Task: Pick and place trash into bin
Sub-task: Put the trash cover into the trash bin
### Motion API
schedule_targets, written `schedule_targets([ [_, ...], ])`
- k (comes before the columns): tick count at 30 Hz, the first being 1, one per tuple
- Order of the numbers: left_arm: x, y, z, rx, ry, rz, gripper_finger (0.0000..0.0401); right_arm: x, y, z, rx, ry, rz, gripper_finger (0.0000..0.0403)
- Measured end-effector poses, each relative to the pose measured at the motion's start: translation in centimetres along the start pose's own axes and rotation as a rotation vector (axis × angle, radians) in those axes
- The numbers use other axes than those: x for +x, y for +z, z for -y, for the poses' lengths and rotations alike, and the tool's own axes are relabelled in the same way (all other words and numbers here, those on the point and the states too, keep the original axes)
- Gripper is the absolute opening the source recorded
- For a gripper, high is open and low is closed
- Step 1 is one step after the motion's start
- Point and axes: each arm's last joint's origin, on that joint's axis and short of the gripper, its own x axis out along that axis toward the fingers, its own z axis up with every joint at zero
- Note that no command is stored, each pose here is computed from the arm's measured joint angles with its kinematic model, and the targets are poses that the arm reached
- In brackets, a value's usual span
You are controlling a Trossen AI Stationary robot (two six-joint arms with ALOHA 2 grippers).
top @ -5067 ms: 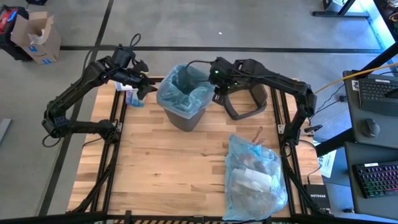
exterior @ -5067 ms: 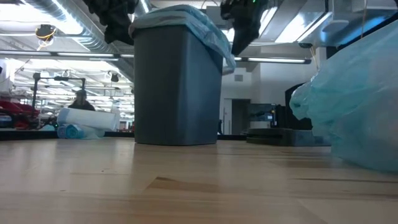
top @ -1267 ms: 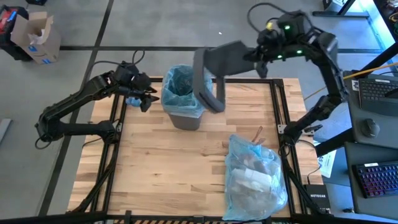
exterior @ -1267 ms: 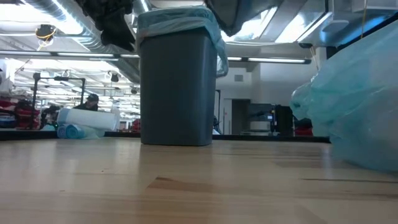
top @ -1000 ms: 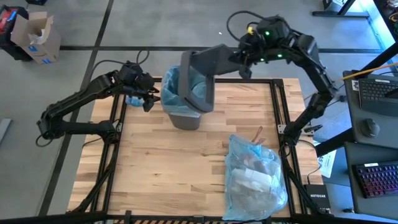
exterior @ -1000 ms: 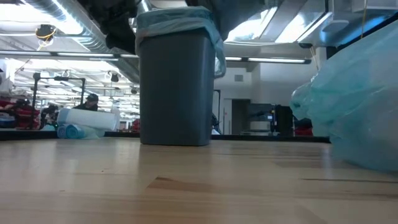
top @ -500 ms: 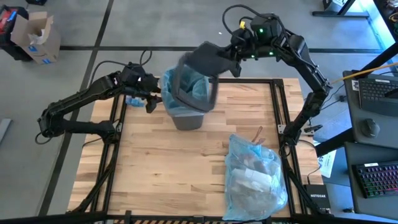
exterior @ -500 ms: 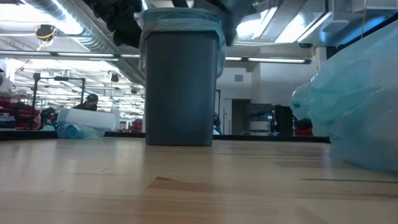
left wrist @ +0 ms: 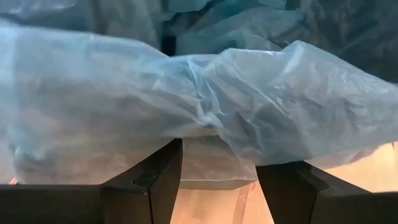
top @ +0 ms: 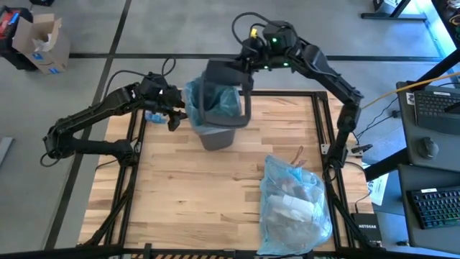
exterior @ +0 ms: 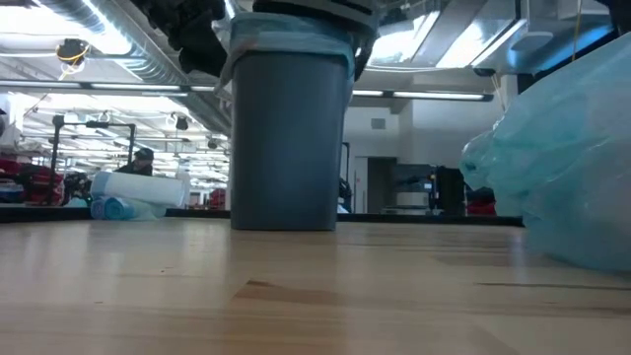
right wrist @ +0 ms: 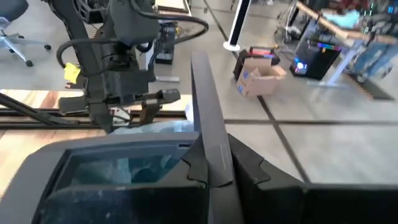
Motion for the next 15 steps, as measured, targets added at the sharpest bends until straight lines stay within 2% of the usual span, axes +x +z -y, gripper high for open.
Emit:
schedule_targets([
  [5, 0.0, 0.0, 0.0, -0.001, 0.0, 0.001, 0.0194, 1.5, 0.1, -0.5, -0.089, 0.006, 0.029, 0.003],
  [8, 0.0, 0.0, 0.0, -0.001, 0.001, 0.0, 0.0194, 1.6, 0.2, -1.0, -0.146, 0.006, 0.028, 0.0013],
  [12, 0.0, 0.0, 0.0, 0.0, 0.001, 0.001, 0.0194, 1.2, 0.5, -1.2, -0.157, -0.037, 0.018, 0.0011],
  [15, 0.0, 0.0, 0.0, 0.0, 0.001, 0.002, 0.0194, 0.7, 1.0, -1.2, -0.176, -0.026, 0.034, 0.0007],
])
